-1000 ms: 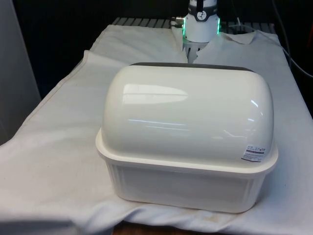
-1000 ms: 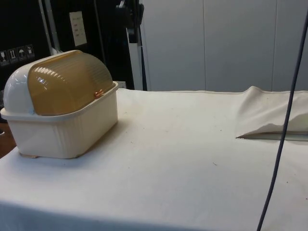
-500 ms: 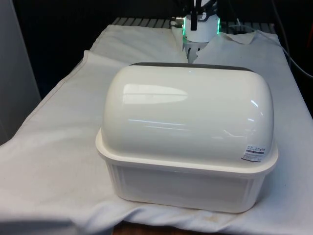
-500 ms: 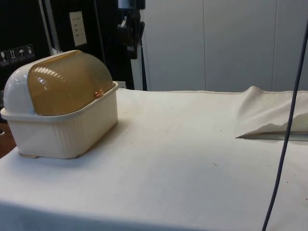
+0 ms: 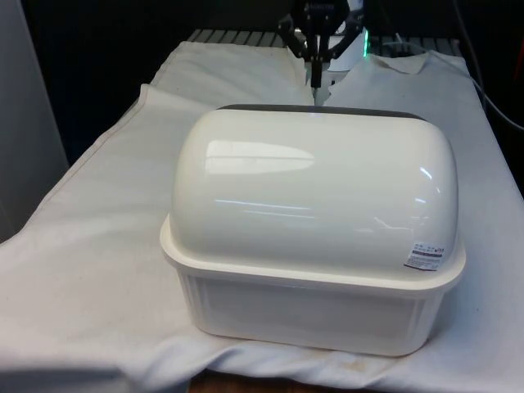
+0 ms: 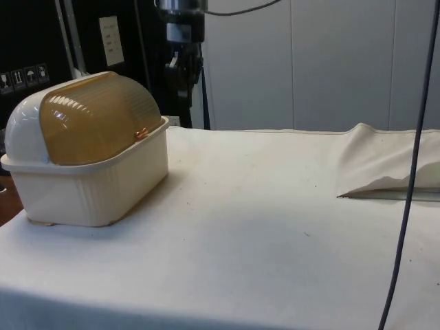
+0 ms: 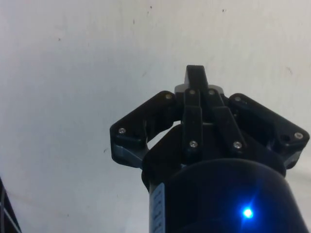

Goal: Open the lid, then close it.

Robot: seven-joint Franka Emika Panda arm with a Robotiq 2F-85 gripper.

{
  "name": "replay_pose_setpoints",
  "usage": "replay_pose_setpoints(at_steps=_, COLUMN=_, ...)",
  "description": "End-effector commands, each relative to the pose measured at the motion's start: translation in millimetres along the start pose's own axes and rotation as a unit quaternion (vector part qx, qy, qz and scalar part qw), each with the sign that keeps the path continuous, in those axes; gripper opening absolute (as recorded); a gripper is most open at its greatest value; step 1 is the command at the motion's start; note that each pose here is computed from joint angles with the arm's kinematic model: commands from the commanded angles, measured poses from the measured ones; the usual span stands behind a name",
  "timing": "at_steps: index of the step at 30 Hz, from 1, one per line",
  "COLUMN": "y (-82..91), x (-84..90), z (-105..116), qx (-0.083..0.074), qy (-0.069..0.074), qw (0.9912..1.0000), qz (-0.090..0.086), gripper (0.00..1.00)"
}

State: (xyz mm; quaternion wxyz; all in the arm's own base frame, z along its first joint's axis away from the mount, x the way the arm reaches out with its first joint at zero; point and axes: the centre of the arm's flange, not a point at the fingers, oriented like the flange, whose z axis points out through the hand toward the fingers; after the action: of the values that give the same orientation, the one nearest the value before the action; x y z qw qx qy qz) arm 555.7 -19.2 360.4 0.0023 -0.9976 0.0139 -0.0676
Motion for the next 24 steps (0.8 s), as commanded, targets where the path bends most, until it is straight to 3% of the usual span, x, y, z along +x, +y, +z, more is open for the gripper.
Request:
replay_pose_setpoints(at_steps=1, y=1.2, x=1.1, z=2.9, qx=0.001, qy=0.006, qw=0.99998, qz=-0.001, gripper=0.0)
replay_pose_setpoints(at_steps=7, y=4.3, x=8.9, z=24.3, qx=-0.001, qy=0.017, qw=0.99985, qz=0.003, gripper=0.0)
replay_pose_setpoints(at_steps=8, y=3.1, x=6.8, z=22.5, qx=-0.002, qy=0.013, qw=0.99991, qz=0.002, gripper=0.0)
replay_pose_setpoints(at_steps=10, y=6.2, x=12.5, z=30.5, qx=-0.002, qy=0.025, qw=0.99969, qz=0.004, gripper=0.0)
replay_pose_setpoints(at_steps=16, y=8.8, x=18.6, z=41.4, qx=-0.003, qy=0.041, qw=0.99915, qz=0.007, gripper=0.0)
replay_pose_setpoints(at_steps=17, y=8.6, x=16.5, z=40.6, qx=-0.006, qy=0.036, qw=0.99933, qz=0.006, gripper=0.0)
replay_pose_setpoints(at_steps=18, y=9.4, x=19.8, z=43.1, qx=-0.004, qy=0.044, qw=0.99902, qz=0.007, gripper=0.0)
replay_pose_setpoints(at_steps=24, y=9.2, x=25.7, z=56.4, qx=-0.006, qy=0.061, qw=0.99811, qz=0.008, gripper=0.0)
